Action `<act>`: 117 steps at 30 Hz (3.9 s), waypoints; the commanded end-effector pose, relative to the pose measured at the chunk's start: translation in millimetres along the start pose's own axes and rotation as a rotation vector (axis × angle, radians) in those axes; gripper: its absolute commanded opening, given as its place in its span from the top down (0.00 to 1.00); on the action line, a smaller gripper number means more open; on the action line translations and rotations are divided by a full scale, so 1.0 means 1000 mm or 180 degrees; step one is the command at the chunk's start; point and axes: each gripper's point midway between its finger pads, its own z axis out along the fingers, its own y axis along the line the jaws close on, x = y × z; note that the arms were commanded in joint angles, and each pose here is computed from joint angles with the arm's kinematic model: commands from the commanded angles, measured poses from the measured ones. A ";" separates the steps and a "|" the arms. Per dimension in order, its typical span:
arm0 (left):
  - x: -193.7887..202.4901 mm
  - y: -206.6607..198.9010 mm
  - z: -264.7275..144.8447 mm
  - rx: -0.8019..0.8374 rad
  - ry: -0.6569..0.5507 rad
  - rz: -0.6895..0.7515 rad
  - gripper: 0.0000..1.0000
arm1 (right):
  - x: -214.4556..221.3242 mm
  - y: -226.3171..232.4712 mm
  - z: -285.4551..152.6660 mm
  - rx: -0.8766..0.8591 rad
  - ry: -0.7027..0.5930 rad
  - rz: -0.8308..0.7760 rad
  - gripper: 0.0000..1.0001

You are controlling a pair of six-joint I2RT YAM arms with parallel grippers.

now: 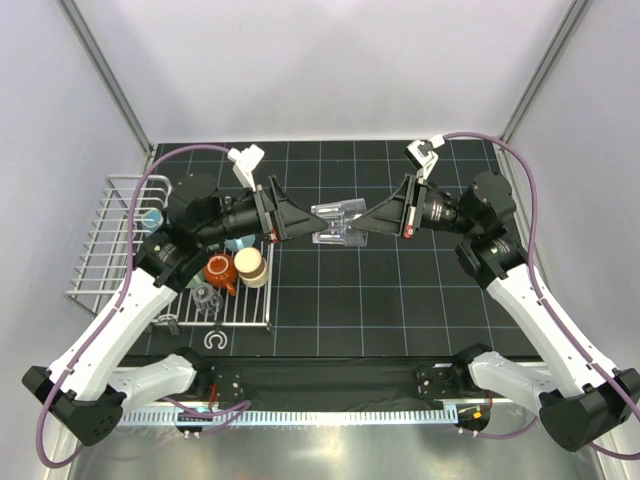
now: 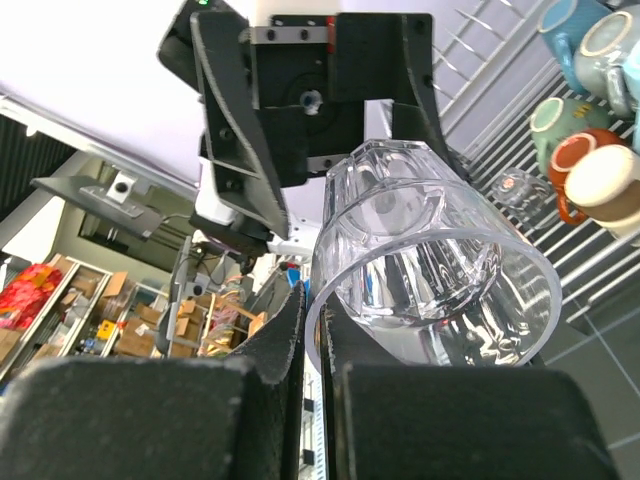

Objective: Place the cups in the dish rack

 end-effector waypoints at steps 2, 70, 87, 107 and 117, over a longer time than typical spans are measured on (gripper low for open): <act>-0.001 -0.017 -0.007 0.0210 -0.0045 0.0107 0.00 | -0.009 0.042 0.000 -0.0425 -0.0069 -0.0319 0.96; 0.086 0.240 -0.121 -0.4101 0.0775 -0.0004 1.00 | 0.035 -0.148 -0.065 0.2929 -0.0006 0.0336 0.10; 0.110 0.257 -0.113 -0.4173 0.1042 -0.0270 1.00 | 0.034 -0.156 -0.058 0.2905 0.0048 0.0362 0.10; 0.120 0.272 -0.114 -0.4234 0.1083 -0.0528 0.46 | 0.039 -0.165 -0.054 0.2860 0.0122 0.0383 0.10; 0.113 0.260 -0.122 -0.4249 0.0989 -0.0486 0.25 | 0.039 -0.162 -0.050 0.2784 0.0150 0.0372 0.10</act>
